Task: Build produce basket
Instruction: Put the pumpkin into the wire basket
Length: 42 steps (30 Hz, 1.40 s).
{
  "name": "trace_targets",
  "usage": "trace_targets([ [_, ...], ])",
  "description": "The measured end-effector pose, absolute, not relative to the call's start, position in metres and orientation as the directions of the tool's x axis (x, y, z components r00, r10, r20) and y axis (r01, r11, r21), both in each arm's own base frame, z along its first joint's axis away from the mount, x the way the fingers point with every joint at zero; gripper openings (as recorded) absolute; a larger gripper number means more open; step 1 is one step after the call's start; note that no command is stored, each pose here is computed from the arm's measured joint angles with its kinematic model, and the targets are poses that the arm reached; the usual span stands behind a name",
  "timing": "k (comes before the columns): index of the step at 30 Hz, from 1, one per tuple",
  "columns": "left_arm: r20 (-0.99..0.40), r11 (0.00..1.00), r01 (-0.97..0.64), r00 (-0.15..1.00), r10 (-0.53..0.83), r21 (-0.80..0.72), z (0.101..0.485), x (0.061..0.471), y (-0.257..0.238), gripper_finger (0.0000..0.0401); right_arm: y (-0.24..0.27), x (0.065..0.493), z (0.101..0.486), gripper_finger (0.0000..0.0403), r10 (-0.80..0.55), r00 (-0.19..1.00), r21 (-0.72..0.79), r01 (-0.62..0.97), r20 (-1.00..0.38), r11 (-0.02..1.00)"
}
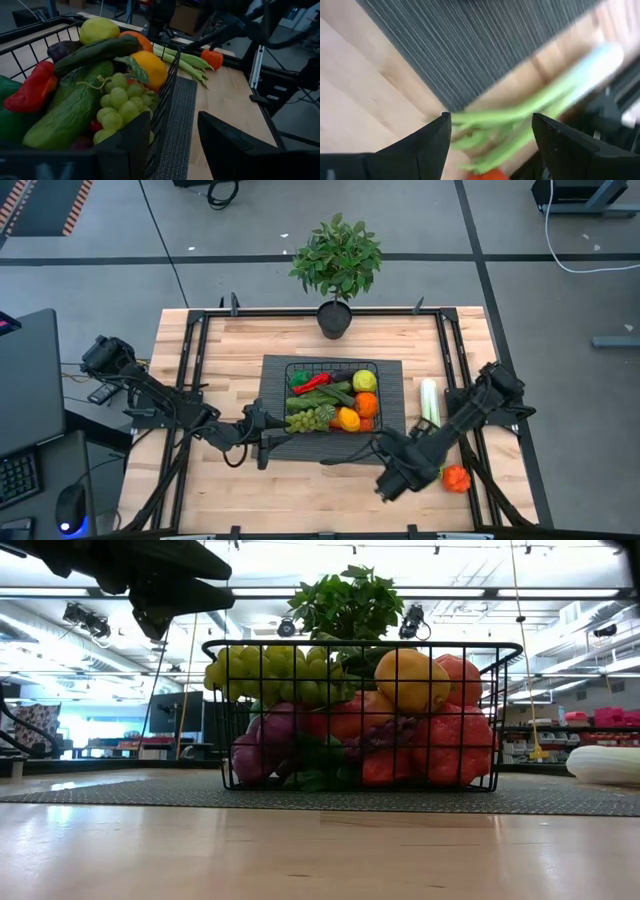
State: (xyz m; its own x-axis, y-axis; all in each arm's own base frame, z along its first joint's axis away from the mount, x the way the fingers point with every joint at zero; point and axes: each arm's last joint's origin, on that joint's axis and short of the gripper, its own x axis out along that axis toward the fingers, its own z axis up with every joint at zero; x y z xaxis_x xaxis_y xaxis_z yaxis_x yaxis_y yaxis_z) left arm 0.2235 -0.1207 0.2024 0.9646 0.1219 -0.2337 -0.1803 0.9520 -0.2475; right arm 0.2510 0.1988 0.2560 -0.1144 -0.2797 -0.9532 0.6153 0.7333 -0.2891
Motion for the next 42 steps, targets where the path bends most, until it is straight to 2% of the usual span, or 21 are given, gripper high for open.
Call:
trace_targets([
  [8, -0.235, 0.952, -0.16, 0.967, 0.098, -0.26, 0.202, 0.22, -0.126, 0.0172, 0.22, 0.203, 0.23, 0.0305, -0.231, -0.321, -0.394, 0.699, -0.919, 0.597],
  [14, -0.235, 0.949, -0.136, 0.969, 0.069, -0.283, 0.202, 0.217, -0.133, 0.0172, 0.234, 0.176, 0.219, 0.032, -0.24, -0.39, -0.457, 0.721, -0.889, 0.52],
  [19, -0.235, 0.95, -0.117, 0.971, 0.048, -0.289, 0.202, 0.214, -0.137, 0.0172, 0.246, 0.163, 0.218, 0.0338, -0.23, -0.38, -0.443, 0.728, -0.896, 0.522],
  [27, -0.234, 0.945, -0.108, 0.972, 0.035, -0.308, 0.202, 0.212, -0.14, 0.0172, 0.262, 0.152, 0.209, 0.0365, -0.187, -0.295, -0.349, 0.794, -0.937, 0.498],
  [36, -0.234, 0.947, -0.086, 0.972, 0.012, -0.308, 0.203, 0.208, -0.145, 0.0172, 0.257, 0.136, 0.188, 0.0366, -0.25, -0.299, -0.382, 0.815, -0.921, 0.435],
  [42, -0.221, 0.944, -0.078, 0.975, 0.005, -0.32, 0.204, 0.208, -0.146, 0.0172, 0.258, 0.136, 0.17, 0.0366, -0.189, -0.282, -0.339, 0.819, -0.941, 0.463],
])
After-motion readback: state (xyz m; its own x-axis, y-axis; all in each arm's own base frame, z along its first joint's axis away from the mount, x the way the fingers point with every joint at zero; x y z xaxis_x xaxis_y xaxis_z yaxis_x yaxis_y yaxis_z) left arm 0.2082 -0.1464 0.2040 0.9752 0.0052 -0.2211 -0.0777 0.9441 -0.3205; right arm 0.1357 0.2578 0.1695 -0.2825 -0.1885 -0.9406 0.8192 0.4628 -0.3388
